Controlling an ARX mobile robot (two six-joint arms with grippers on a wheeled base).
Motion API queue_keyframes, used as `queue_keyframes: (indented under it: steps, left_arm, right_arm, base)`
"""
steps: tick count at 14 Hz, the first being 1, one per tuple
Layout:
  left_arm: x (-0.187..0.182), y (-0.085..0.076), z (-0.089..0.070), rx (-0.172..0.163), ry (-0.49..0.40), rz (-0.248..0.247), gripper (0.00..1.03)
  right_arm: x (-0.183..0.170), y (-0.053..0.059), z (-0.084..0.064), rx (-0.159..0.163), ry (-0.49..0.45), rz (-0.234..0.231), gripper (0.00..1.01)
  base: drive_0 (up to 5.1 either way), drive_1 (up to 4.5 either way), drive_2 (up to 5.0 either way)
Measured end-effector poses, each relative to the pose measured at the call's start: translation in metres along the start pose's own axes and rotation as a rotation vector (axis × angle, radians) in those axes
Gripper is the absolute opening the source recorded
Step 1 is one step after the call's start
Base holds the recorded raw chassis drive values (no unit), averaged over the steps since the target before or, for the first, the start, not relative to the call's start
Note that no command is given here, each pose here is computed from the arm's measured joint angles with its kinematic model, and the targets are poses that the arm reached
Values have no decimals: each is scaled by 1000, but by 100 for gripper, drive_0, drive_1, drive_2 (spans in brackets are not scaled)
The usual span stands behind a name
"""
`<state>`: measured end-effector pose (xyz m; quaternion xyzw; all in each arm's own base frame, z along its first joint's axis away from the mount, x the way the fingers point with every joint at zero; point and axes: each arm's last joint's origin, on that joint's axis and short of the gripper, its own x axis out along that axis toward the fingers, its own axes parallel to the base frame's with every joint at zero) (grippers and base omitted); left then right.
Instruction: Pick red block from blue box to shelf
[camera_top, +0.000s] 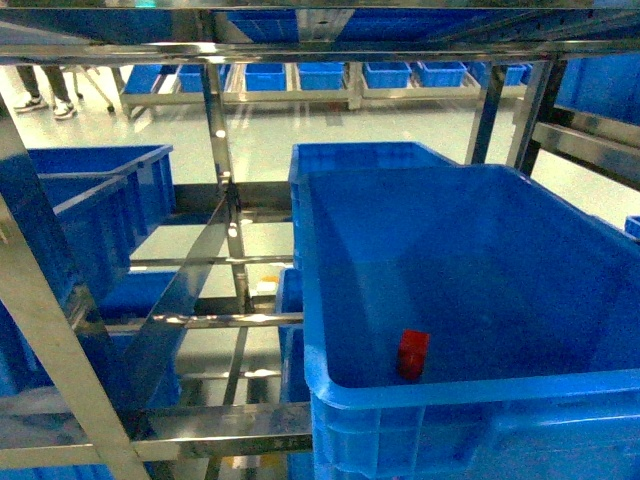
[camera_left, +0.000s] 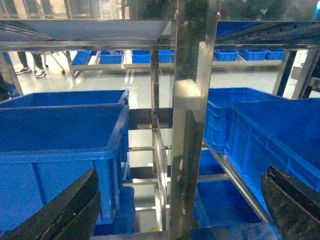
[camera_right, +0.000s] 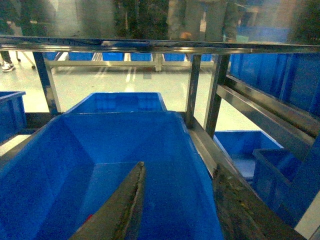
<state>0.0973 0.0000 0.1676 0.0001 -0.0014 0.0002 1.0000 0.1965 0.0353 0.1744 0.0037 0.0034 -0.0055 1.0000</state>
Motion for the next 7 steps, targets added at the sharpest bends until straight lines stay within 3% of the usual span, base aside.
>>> queue_keyframes:
  steps: [1, 3, 5, 7]
  left_arm:
    - [0, 0, 0, 0, 0, 0, 98]
    - [0, 0, 0, 0, 0, 0, 98]
    - [0, 0, 0, 0, 0, 0, 98]
    - [0, 0, 0, 0, 0, 0, 98]
  right_arm:
    - [-8, -6, 0, 7, -47, 10, 33]
    - [-24, -14, -19, -10, 51, 10, 7]
    - [-34, -21, -9, -4, -9, 3, 2]
    - [-44, -25, -13, -7, 17, 13, 2]
  base:
    - [0, 0, 0]
    - [0, 0, 0]
    - [0, 0, 0]
    - [0, 0, 0]
